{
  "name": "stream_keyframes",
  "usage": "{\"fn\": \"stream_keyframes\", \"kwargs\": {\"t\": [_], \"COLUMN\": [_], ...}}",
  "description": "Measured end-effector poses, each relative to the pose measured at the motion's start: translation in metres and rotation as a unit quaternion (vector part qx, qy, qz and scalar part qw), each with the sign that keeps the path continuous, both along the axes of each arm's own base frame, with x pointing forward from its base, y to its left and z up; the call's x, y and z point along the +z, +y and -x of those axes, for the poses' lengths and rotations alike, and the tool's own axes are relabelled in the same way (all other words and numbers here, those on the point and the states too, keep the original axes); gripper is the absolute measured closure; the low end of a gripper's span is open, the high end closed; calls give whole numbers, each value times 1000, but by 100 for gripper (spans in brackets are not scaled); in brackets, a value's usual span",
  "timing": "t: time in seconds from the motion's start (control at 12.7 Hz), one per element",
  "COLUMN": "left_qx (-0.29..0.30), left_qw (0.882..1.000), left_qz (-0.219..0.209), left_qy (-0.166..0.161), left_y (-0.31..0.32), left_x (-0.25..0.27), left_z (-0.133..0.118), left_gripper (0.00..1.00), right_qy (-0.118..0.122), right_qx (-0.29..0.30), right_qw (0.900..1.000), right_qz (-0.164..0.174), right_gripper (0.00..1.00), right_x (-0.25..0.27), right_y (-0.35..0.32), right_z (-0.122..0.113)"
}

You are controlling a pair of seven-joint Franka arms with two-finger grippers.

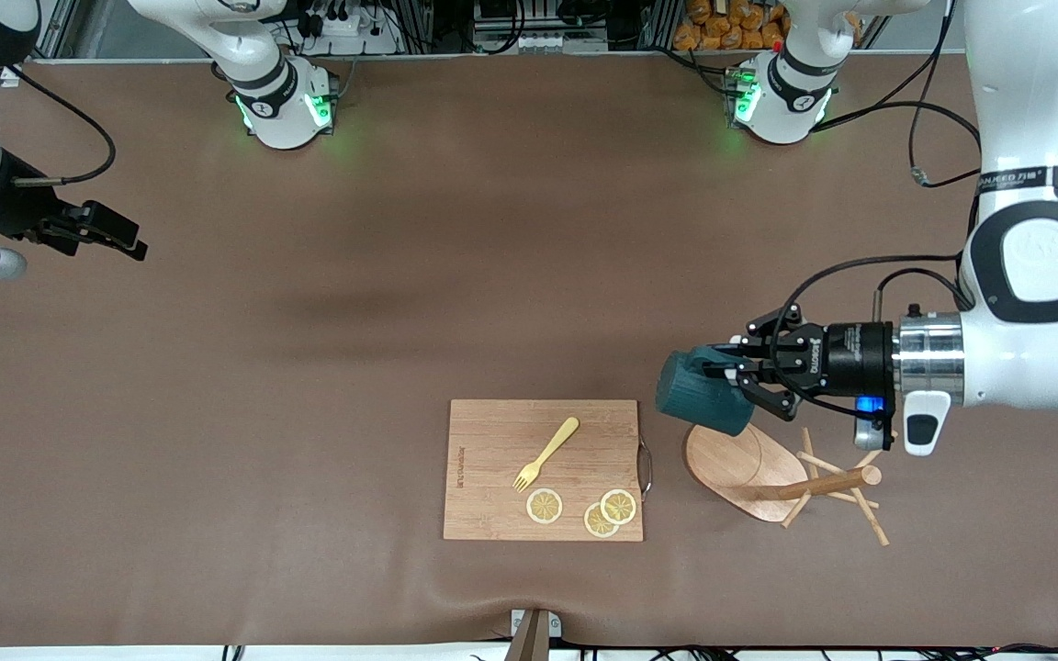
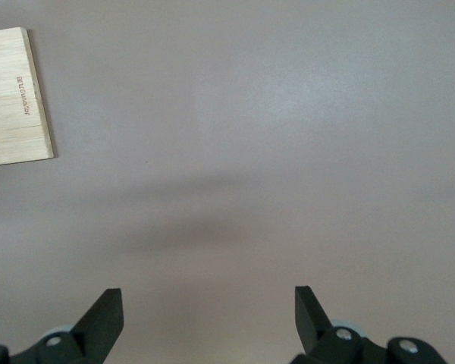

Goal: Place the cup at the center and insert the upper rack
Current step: 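Lower the mug handle onto a stand peg with the left gripper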

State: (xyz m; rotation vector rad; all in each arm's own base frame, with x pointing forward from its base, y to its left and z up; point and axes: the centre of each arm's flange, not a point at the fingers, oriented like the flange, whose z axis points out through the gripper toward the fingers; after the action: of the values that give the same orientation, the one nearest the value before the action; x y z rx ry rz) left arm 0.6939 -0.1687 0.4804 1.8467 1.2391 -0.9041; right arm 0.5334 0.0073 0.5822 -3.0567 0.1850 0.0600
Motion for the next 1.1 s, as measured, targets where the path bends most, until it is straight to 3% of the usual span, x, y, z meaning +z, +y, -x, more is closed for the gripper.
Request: {"fn": "stream_keyframes", "kwargs": {"t": [0.24, 0.55, 1.1], "left_qx": [6, 2, 23], "left_qw": [1000, 998, 992], "left_qz": [7, 65, 117], "left_qy": [-4, 1, 27], "left_y": [18, 59, 106], "left_x": [-13, -44, -77], "left_z": [-7, -15, -22], "left_gripper": [79, 79, 79], "right_qy": [0, 0, 1], "right_qx": [0, 0, 0], "right_qw": [1000, 1000, 1000], "right_qz": [0, 0, 0], "right_gripper": [0, 0, 0], "right_x": [0, 0, -1], "right_y": [0, 0, 0], "right_z": [0, 0, 0]}}
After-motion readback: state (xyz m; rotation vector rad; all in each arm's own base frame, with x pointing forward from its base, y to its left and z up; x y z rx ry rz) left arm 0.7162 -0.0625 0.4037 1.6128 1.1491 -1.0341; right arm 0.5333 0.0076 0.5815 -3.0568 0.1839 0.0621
